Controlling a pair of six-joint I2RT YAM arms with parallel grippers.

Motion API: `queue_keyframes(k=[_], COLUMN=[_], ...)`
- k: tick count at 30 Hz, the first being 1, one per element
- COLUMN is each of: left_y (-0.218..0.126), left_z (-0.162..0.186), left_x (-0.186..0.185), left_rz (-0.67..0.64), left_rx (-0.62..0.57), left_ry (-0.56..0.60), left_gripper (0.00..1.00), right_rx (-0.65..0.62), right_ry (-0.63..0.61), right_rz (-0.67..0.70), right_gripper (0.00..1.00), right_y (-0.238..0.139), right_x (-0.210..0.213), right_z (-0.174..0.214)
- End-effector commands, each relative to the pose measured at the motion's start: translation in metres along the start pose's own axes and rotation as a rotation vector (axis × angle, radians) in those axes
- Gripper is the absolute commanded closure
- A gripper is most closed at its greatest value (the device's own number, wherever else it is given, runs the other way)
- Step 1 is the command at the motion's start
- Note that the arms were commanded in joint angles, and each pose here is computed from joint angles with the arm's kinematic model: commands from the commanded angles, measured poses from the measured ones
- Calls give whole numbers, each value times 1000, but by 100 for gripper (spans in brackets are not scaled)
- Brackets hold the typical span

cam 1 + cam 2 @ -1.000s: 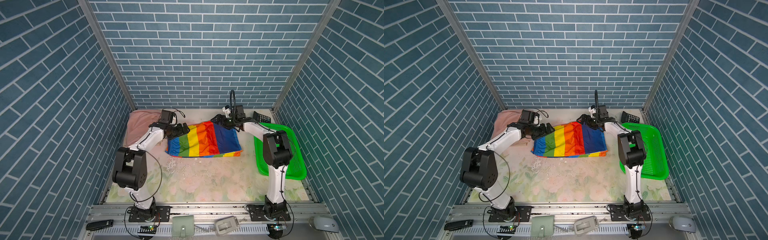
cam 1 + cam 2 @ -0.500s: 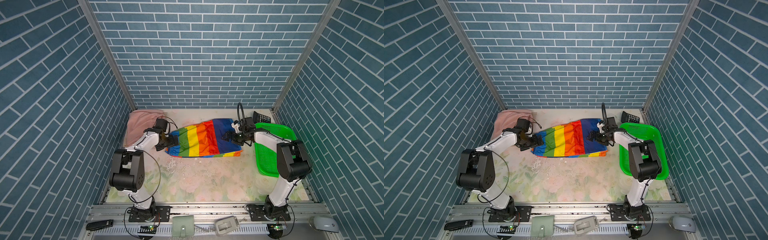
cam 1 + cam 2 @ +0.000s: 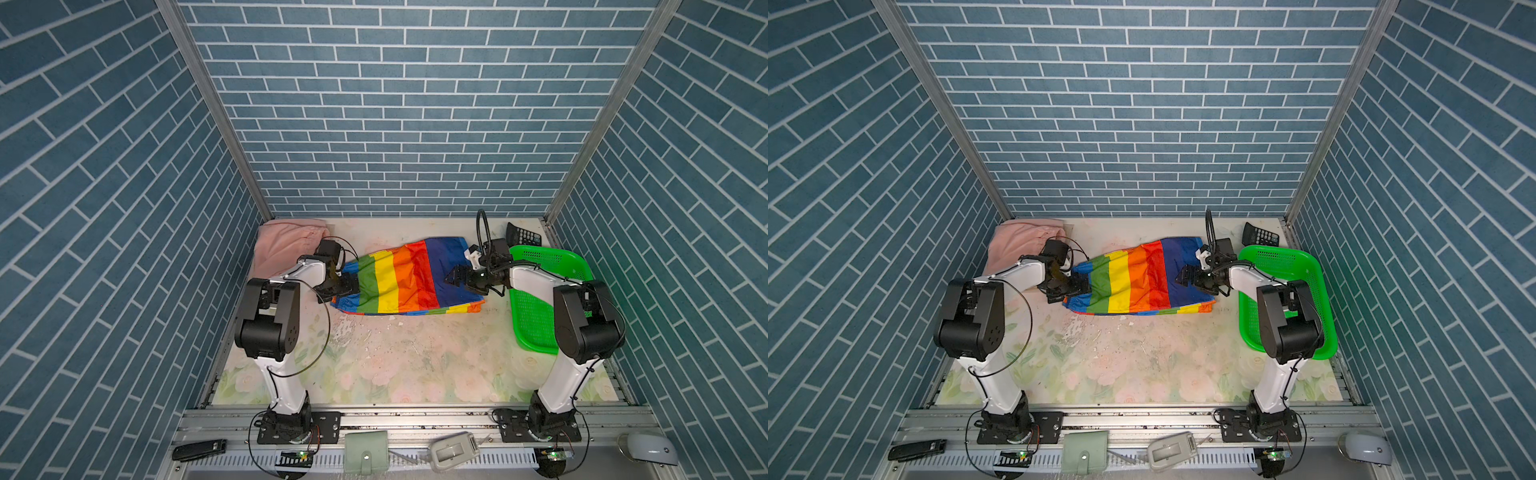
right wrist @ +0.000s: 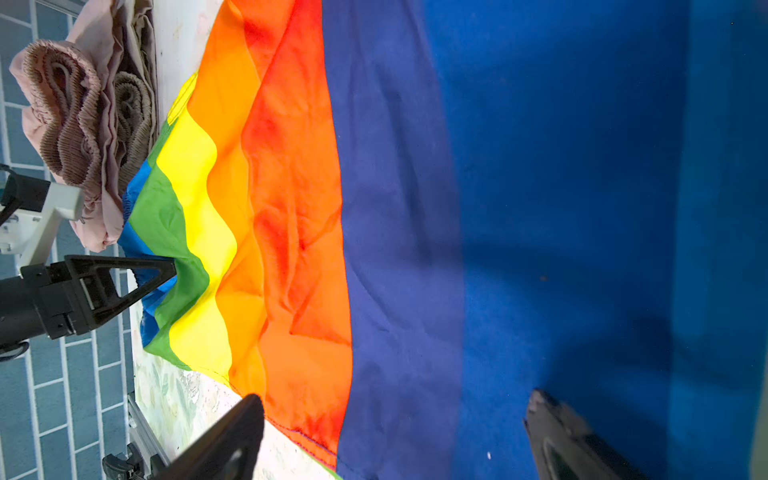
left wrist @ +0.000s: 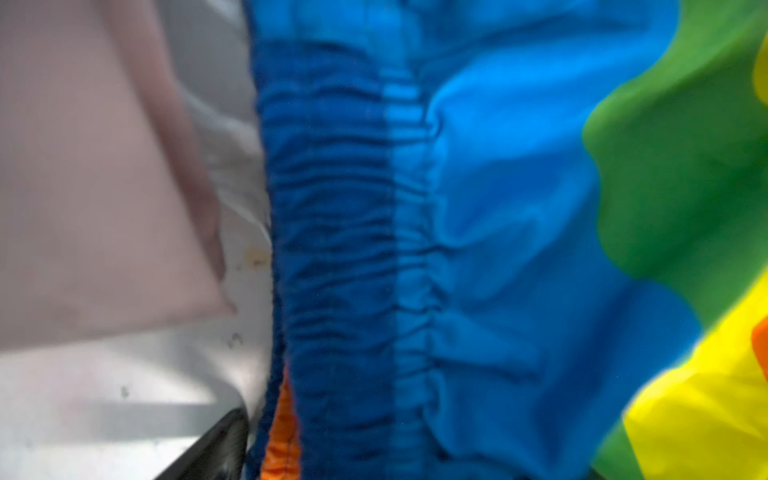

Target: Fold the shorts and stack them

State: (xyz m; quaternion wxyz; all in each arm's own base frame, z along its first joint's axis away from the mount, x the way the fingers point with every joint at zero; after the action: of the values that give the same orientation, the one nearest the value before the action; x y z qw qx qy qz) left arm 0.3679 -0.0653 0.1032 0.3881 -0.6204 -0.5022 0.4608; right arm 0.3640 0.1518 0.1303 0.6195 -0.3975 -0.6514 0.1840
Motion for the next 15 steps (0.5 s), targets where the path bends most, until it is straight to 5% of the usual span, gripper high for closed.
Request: queue_keyframes(k=[1,5,11,15], left_y=[15,19,16,1], left_z=[10,14,11,2], left_x=[3,2,-5,-13], left_rz=[-12,-20,-49,-58], left_rx=[62,82,98,101], left_ry=[7,34,83,122], left_gripper=[18,46,71,79], right_rx=[-5,-5,-9,-14], right_ry=[-33,-23,-18,-8], right_rz=[-33,-32,-35,-26], right_gripper=[1,1,1,2], right_y=[-4,-2,-1,-2], right_x=[6,4,5,5], right_z=[2,2,1,1])
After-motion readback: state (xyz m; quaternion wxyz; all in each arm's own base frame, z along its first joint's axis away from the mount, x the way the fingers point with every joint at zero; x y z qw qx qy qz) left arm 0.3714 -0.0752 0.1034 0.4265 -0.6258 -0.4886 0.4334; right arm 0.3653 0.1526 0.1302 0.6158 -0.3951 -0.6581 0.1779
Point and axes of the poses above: each gripper's point midway between its finger pads, its own y axis out along the fingers, its own x axis along the line the jaws close on, z = x × y, the point moved 8 cm from there along -y, back along the fingers, and after that the axes turned 15 degrees about y, right-handed, at the moved point
